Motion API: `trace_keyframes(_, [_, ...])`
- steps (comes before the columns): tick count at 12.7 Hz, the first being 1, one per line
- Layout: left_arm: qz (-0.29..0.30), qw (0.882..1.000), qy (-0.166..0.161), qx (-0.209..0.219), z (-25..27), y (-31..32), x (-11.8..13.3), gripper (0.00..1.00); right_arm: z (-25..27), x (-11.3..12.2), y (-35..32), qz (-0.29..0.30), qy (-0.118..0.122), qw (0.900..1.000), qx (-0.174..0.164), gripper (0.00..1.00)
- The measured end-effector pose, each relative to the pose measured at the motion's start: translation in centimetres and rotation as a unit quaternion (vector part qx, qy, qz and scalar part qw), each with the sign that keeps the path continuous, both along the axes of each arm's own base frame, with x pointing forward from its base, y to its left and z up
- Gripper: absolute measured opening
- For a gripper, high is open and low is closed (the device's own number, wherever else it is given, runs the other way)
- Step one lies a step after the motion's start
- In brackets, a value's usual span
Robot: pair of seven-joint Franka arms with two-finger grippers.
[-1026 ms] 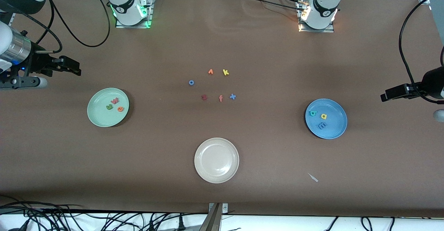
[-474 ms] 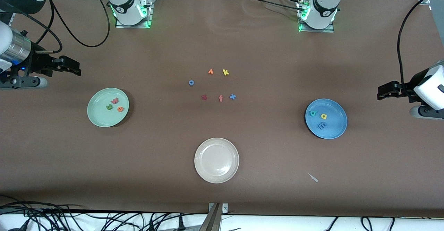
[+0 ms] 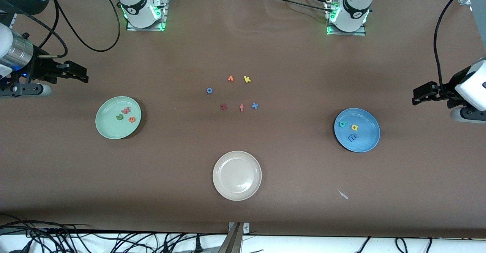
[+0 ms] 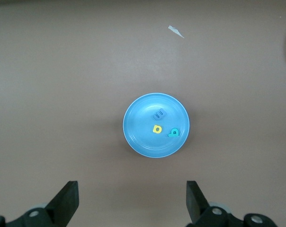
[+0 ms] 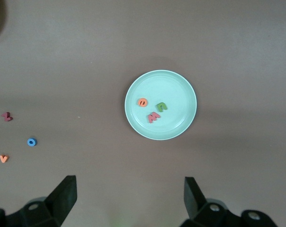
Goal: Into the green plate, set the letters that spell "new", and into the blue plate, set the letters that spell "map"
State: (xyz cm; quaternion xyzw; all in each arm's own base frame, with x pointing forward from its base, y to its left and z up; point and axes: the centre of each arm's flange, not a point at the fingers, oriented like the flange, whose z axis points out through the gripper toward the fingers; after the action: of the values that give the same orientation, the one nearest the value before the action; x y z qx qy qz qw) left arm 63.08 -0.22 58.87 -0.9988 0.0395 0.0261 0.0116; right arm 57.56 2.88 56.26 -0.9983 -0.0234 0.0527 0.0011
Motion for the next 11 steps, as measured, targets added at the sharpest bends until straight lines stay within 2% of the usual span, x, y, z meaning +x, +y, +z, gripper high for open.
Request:
trace_keyframes(7, [-0.001,1.000,-0.012,-0.023,0.9,-1.1,-0.2,1.00,0.0,0.0,0.0,0.000,0.000,1.000,0.000,1.00])
trace_keyframes(11, [0.036,0.999,-0.028,-0.022,2.4,-1.3,-0.5,1.00,-0.1,0.0,0.0,0.000,0.000,1.000,0.000,1.00])
